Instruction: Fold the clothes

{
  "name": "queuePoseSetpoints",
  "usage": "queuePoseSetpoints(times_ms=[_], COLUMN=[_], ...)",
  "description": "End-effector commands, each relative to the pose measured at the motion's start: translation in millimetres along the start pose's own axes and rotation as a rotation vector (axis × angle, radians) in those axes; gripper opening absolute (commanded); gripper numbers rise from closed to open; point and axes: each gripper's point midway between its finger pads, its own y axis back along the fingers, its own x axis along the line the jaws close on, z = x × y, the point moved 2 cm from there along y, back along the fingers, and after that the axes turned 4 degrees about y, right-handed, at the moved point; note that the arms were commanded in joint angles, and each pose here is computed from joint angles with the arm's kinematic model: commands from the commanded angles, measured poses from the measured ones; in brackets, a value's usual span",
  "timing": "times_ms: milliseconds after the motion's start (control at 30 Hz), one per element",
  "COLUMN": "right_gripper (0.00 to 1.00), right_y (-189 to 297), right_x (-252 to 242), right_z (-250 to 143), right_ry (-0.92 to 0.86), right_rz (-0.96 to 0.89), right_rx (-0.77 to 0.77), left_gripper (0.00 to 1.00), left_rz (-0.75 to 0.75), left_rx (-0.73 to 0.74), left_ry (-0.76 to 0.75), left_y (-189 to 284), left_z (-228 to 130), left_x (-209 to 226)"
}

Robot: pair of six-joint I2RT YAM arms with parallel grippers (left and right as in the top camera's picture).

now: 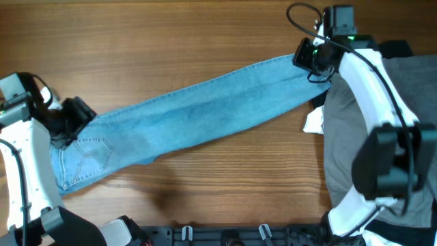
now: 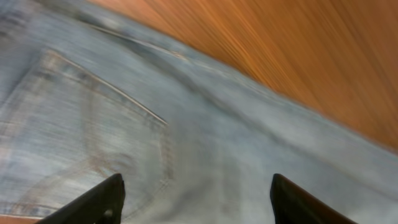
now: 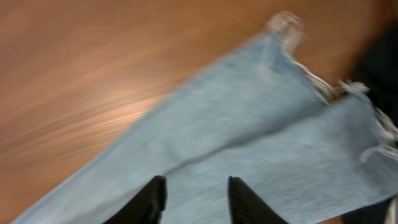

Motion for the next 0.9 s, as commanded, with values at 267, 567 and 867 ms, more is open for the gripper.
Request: queuePoseSetpoints(times_ms=[267, 567, 867], right_gripper=[0.57, 0.58, 0.62], right_y=[51, 48, 47], right_x=[57, 55, 55], right_z=[-36, -36, -33], right_ry=[0.229, 0.240, 0.218], right_rz=[0.283, 0.238, 0.235], right_rx=[0.092, 0.086, 0.075], left_gripper=[0.76, 0.04, 0.04], left_rz=[0.125, -0.151, 0.019], left_rx=[-0.246, -0.152, -0.367], left_ry=[0.232, 0.080, 0.132], left_y=[-28, -68, 38], left_z=[105, 113, 173], left_x=[169, 138, 139])
